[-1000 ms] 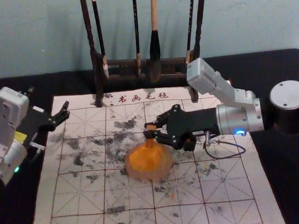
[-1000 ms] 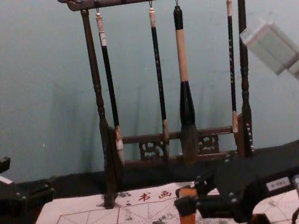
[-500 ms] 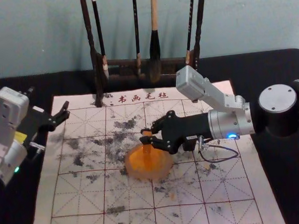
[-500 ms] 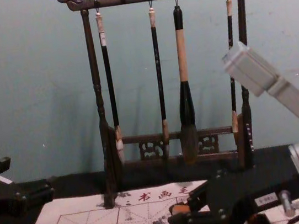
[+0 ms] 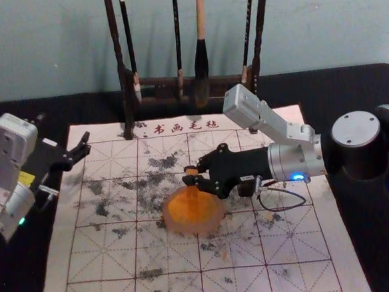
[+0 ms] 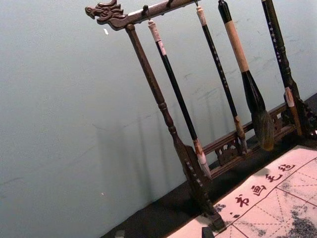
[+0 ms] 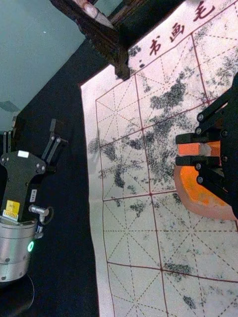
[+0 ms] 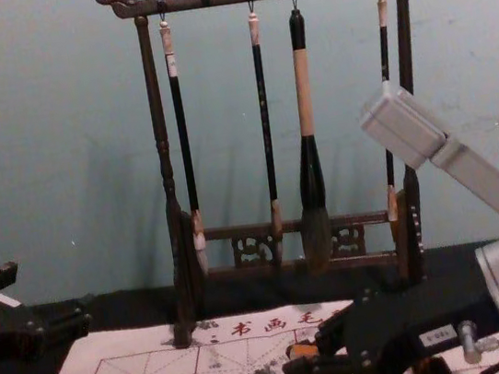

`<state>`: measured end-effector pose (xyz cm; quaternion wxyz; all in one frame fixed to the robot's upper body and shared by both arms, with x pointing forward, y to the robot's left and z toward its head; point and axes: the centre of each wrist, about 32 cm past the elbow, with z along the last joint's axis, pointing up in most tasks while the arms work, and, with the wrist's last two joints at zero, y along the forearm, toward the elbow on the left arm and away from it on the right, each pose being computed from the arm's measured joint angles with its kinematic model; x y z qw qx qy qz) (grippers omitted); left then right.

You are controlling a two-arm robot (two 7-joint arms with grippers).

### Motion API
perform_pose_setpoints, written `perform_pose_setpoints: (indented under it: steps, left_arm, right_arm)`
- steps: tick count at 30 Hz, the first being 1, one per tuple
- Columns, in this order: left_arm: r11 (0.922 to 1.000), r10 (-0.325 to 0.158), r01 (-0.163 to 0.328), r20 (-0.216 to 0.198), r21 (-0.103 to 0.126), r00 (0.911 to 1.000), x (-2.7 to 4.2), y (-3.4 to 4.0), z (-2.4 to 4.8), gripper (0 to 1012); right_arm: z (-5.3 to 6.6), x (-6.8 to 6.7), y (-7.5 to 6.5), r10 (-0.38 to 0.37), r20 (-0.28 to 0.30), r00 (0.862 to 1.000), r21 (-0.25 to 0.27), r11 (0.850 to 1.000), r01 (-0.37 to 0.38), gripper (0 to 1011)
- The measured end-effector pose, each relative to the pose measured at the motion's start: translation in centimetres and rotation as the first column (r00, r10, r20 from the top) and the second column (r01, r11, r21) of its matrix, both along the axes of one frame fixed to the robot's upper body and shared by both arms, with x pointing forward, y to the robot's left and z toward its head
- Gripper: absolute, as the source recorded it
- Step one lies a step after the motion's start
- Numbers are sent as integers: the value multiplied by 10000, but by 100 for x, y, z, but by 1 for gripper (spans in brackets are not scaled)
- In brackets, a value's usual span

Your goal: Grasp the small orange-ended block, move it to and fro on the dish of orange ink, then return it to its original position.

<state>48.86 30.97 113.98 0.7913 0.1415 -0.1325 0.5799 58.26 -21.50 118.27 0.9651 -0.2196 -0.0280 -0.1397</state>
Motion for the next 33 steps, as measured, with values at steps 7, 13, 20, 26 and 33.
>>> perform_pose_setpoints:
  steps: [7,13,20,26,33]
  left_arm:
    - [10000,0,0,0,-1,10000,0,0,0,1001]
    - [10000,0,0,0,-1,10000,0,0,0,1001]
    - [10000,0,0,0,0,10000,0,0,0,1001]
    - [10000,0,0,-1,0,10000,0,0,0,1001]
    - [10000,1,-1,1,0,10000,0,0,0,1001]
  right_arm:
    - [-2,-8,0,-105,-11,9999,11,9999,105,150]
    - [12,-23,-30,-163,21,9999,40,9999,163,150]
    - [21,-60,-87,-196,46,9998,57,9998,196,149]
    - [16,-110,-139,-121,39,9999,-4,9999,121,149]
    - [7,-172,-169,15,5,10000,-21,10000,-15,149]
